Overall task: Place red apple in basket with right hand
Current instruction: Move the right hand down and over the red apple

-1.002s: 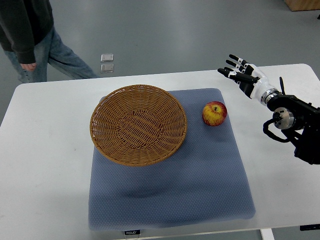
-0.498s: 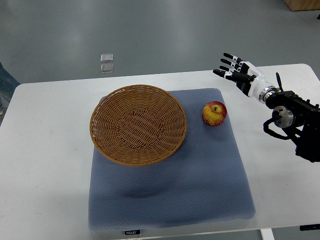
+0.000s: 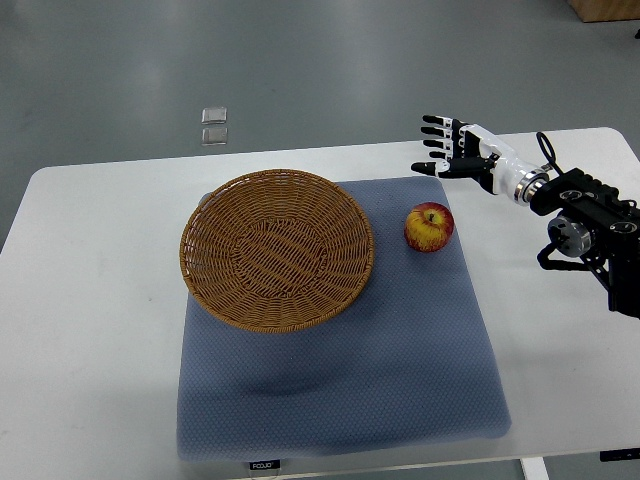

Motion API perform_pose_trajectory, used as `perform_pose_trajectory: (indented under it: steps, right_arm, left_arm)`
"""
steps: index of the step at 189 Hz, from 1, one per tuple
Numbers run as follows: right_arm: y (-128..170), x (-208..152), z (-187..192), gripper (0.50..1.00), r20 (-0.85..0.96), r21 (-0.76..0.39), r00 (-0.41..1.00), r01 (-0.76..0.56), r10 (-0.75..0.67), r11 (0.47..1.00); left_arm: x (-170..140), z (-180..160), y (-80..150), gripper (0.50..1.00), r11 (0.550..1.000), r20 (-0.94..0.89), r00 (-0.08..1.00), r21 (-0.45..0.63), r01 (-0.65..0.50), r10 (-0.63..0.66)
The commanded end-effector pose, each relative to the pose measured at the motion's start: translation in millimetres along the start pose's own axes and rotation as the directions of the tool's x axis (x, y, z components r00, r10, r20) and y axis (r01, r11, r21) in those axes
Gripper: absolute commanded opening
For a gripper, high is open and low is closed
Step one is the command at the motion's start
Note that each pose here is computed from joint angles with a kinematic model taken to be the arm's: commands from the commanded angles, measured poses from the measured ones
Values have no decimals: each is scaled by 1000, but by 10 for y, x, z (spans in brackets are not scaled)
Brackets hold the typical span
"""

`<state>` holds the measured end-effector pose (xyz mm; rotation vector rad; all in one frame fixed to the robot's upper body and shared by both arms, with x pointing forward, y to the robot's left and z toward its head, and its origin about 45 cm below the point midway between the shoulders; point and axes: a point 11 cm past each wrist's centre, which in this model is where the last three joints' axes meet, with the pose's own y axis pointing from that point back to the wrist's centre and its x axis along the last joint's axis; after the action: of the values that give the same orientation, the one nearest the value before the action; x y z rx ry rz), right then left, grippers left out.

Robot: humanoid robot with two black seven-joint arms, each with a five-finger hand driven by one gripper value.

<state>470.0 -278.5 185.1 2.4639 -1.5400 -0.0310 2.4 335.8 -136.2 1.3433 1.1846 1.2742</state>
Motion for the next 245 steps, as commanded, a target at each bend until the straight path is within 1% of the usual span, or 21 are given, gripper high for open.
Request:
perform_pose_trajectory:
  steps: [1, 21, 46, 55, 56, 62, 73, 74, 103, 136, 156, 211, 225, 245]
  right_arm:
    - [18, -28, -102, 919, -81, 2, 994, 71, -71, 997]
    - [42, -54, -210, 919, -165, -4, 978, 130, -128, 992]
    - [86, -84, -310, 919, -306, -39, 930, 201, -204, 979]
    - [86, -84, -310, 919, -306, -39, 930, 201, -204, 979]
    - [117, -90, -311, 919, -361, -65, 901, 233, -240, 970]
    - [128, -97, -332, 919, -401, -82, 877, 254, -266, 964]
    - [132, -97, -338, 919, -414, -87, 868, 262, -274, 961]
    - [138, -104, -385, 919, -476, -112, 824, 289, -306, 951]
    - [215, -84, -421, 919, -609, -187, 695, 342, -382, 921]
    - [239, -185, -440, 919, -659, -240, 605, 394, -447, 887]
    - [240, -191, -434, 919, -665, -246, 596, 394, -450, 886]
    - [216, -293, -335, 919, -709, -310, 505, 405, -493, 860]
    - [217, -287, -331, 919, -710, -313, 502, 403, -494, 860]
    - [213, -280, -264, 919, -747, -333, 452, 379, -487, 863]
  left_arm:
    - [2, -1, 0, 1000, 1000, 0, 1000, 0, -1, 1]
    - [2, 1, 0, 1000, 1000, 0, 1000, -1, 0, 0]
    - [2, 1, 0, 1000, 1000, 0, 1000, -1, 0, 0]
    - [2, 1, 0, 1000, 1000, 0, 1000, -1, 0, 0]
    - [7, -1, 0, 1000, 1000, 0, 1000, 1, -2, 2]
    - [12, 0, 0, 1000, 1000, 0, 1000, -1, -4, 4]
    - [12, -2, 0, 1000, 1000, 0, 1000, 1, -4, 4]
    - [18, -2, 0, 1000, 1000, -1, 1000, 1, -5, 5]
    - [18, -11, -1, 1000, 1000, -1, 1000, 2, -5, 5]
    - [18, -11, -1, 1000, 1000, -1, 1000, 2, -5, 5]
    - [18, -11, -1, 1000, 1000, -1, 1000, 2, -5, 5]
    - [18, -11, -1, 1000, 1000, -1, 1000, 2, -5, 5]
    - [18, -11, -1, 1000, 1000, -1, 1000, 2, -5, 5]
    - [12, -11, -1, 1000, 1000, -1, 1000, 2, -4, 4]
